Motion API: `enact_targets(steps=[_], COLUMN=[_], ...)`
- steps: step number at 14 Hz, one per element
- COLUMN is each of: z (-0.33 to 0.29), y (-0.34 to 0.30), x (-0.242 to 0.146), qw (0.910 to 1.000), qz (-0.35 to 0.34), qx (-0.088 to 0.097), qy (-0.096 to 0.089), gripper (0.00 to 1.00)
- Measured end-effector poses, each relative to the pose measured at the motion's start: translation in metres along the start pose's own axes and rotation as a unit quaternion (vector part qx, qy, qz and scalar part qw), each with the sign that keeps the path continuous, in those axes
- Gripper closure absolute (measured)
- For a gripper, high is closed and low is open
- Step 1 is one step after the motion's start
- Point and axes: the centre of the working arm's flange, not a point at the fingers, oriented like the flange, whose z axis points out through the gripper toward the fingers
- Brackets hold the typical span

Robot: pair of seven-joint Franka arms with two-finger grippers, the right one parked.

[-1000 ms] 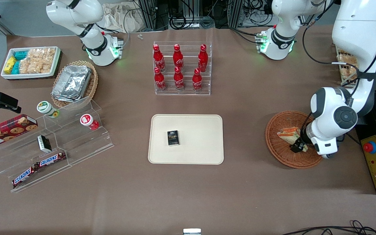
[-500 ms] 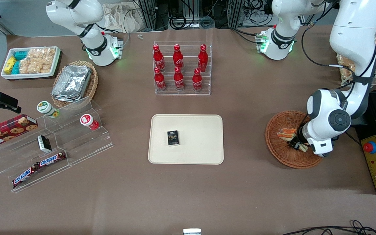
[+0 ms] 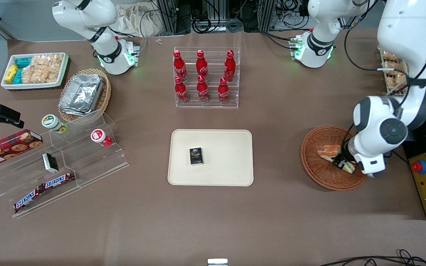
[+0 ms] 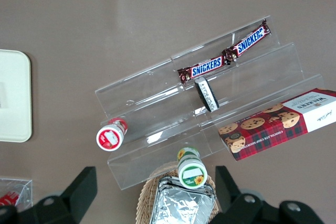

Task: Place sandwich from basket to tray
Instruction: 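Close the left gripper on the wrapped sandwich in the basket, then lift the sandwich and carry it with the left gripper to the white tray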

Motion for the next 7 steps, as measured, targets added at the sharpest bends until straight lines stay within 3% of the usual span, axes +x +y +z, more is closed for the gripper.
enact_targets(steps=[2,4,7], z=[-0.05,-0.091,-0.128], y=[0.006,0.021,0.043], x=[-0.014,-0.04,-0.074], qw=[0.9993,0.9964,0.9852], qz=[0.034,0.081,0.167], qx=[0.013,0.024,0.017], qy=[-0.002,-0.01,-0.031], gripper=[0.67,0.79,0.8])
